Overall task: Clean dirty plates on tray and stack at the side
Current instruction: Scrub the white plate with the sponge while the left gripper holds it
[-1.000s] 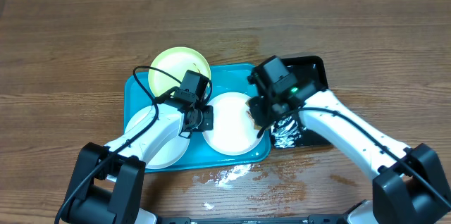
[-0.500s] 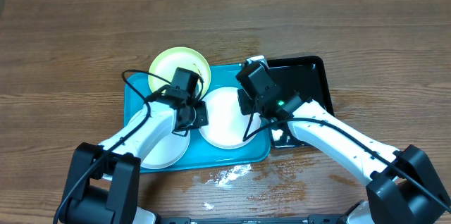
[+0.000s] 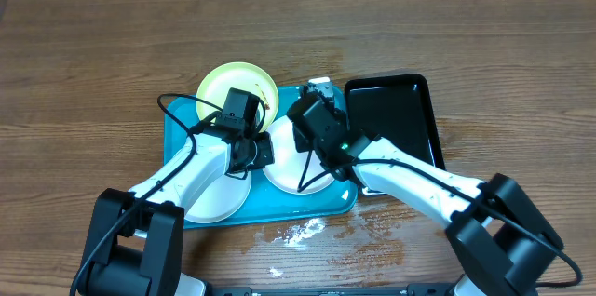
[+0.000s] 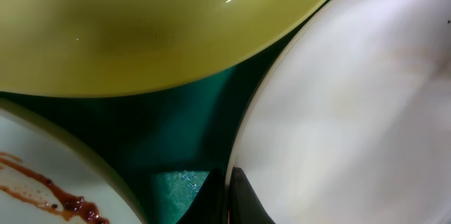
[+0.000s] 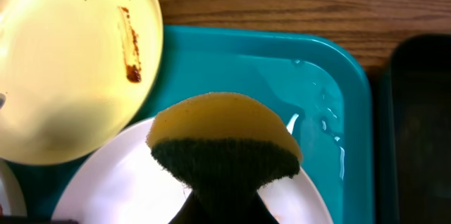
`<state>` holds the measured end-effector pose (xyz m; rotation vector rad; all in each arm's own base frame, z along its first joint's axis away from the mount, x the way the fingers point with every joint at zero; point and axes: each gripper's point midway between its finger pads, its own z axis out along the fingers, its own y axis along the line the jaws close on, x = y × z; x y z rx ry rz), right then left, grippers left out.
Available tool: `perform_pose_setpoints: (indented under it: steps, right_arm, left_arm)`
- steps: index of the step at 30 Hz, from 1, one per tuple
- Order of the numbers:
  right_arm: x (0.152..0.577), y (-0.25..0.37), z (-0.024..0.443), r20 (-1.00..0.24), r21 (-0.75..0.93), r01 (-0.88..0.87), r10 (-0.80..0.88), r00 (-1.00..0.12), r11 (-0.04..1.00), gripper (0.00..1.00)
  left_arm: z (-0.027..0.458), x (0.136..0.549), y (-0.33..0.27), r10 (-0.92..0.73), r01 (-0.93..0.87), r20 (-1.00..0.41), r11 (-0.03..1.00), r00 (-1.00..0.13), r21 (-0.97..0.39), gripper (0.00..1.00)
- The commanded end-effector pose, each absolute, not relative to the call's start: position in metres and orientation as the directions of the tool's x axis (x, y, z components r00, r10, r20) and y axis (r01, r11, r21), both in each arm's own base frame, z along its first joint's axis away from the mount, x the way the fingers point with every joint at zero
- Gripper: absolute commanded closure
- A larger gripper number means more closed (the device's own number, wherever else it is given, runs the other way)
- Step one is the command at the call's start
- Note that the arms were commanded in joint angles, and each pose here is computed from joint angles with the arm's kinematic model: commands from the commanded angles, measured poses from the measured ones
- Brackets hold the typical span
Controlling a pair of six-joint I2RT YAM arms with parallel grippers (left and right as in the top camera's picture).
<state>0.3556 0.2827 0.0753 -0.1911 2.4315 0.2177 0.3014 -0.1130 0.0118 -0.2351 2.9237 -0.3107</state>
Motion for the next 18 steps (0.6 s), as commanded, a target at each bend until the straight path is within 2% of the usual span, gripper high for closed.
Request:
perform_pose_setpoints:
  steps: [1, 6, 11, 18]
  right_arm:
    - [0.371, 0.274, 0.064, -0.676, 0.062, -0.132, -0.055, -0.734, 0.989, 0.96]
    - [0.389, 0.281, 0.058, -0.721, 0.051, -0.157, -0.073, -0.689, 0.986, 0.96]
    - [0.406, 0.297, 0.059, -0.782, -0.059, -0.296, -0.228, -0.580, 0.953, 0.96]
    - [0.405, 0.297, 0.050, -0.765, -0.085, -0.322, -0.269, -0.586, 0.943, 0.96]
  left_arm:
    - [0.014, 0.308, -0.114, -0.192, -0.148, -0.177, 0.961, -0.965, -0.235, 0.96]
    - [0.014, 0.308, -0.114, -0.192, -0.148, -0.176, 0.961, -0.965, -0.235, 0.96]
    - [0.014, 0.308, -0.114, -0.192, -0.148, -0.177, 0.961, -0.965, -0.235, 0.96]
    - [0.015, 0.310, -0.115, -0.192, -0.147, -0.183, 0.960, -0.964, -0.237, 0.96]
